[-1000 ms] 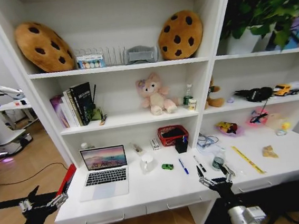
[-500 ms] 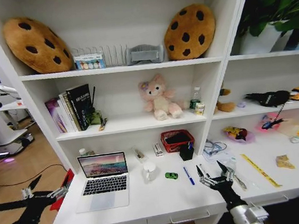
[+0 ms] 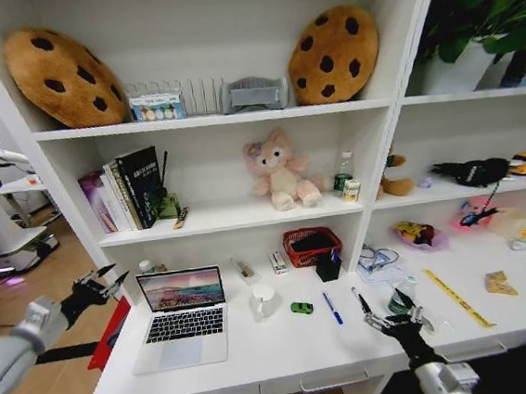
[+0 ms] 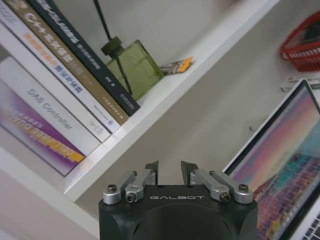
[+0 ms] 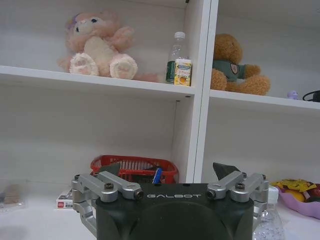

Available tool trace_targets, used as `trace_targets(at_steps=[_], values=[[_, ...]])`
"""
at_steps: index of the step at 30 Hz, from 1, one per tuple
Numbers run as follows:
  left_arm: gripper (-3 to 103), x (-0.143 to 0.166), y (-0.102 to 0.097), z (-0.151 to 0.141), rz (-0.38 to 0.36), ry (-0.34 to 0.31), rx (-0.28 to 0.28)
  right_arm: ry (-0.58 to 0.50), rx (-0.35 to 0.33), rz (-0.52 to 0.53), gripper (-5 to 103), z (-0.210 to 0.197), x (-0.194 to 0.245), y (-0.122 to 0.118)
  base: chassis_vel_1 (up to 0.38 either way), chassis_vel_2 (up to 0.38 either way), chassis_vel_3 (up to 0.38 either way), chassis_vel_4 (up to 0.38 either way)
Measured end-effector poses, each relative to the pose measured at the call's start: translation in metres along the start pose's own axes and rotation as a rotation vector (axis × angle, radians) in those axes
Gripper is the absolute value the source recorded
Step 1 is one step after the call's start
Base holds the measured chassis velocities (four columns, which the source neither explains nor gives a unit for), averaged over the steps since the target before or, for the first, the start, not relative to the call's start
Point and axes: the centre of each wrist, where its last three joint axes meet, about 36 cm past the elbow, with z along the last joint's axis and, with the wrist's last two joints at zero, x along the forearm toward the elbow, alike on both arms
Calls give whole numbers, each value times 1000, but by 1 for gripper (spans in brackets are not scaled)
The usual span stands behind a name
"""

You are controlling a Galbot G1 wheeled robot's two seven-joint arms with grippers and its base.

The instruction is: Organize the objects on the table.

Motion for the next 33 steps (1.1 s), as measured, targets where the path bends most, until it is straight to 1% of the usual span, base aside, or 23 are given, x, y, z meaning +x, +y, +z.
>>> trace_targets(at_steps=[1, 2, 3, 5, 6, 8, 10, 12, 13, 14, 16, 19, 23, 27, 28, 29, 30, 31, 32, 33], values=[[24, -3, 5, -1, 24, 8, -12, 3, -1, 2, 100, 1, 0, 0, 0, 0, 0, 0], [19, -7, 13, -1, 69, 24, -30, 6, -3, 6, 100, 4, 0, 1, 0, 0, 0, 0], [19, -7, 13, -1, 69, 24, -30, 6, -3, 6, 100, 4, 0, 1, 0, 0, 0, 0], [8, -10, 30, 0, 138, 60, -59, 16, -3, 13, 100, 10, 1, 1, 0, 0, 0, 0], [8, -10, 30, 0, 138, 60, -59, 16, -3, 13, 100, 10, 1, 1, 0, 0, 0, 0], [1, -13, 47, -2, 177, 97, -91, 25, 3, 17, 100, 16, 2, -1, 0, 0, 0, 0], [0, -14, 54, -4, 185, 113, -105, 29, 4, 19, 100, 18, 3, -1, 0, 0, 0, 0], [0, -14, 58, -6, 184, 120, -112, 31, 4, 20, 100, 19, 3, -2, 0, 0, 0, 0], [0, -15, 65, -10, 182, 140, -129, 34, 5, 22, 100, 20, 2, -2, 0, 0, 0, 0], [0, -15, 65, -10, 182, 140, -129, 34, 5, 22, 100, 20, 2, -2, 0, 0, 0, 0], [0, -17, 72, -13, 180, 164, -151, 34, 3, 21, 100, 23, 0, -2, 0, 0, 0, 0], [0, -18, 73, -16, 184, 179, -170, 33, 2, 20, 100, 24, -2, -1, 0, 0, 0, 0], [0, -17, 74, -14, 160, 186, -166, 35, 2, 20, 100, 26, -2, 0, 0, 0, 0, 0], [0, -17, 74, -14, 152, 184, -159, 36, 3, 19, 100, 26, -2, 0, 0, 0, 0, 0], [0, -16, 73, -12, 141, 179, -140, 36, 5, 19, 100, 26, -2, 0, 0, 0, 0, 0], [0, -14, 70, -12, 126, 153, -82, 38, 6, 18, 100, 26, -1, 0, 0, 0, 0, 0], [0, -14, 70, -12, 126, 153, -82, 38, 6, 18, 100, 26, -1, 0, 0, 0, 0, 0], [0, -12, 55, -18, 111, 81, 25, 38, 7, 20, 100, 26, -1, -1, 0, 0, 0, 0], [0, -12, 55, -18, 111, 81, 25, 38, 7, 20, 100, 26, -1, -1, 0, 0, 0, 0], [0, -9, 38, -19, 93, 33, 126, 39, 7, 23, 100, 26, -1, -1, 0, 0, 0, 0]])
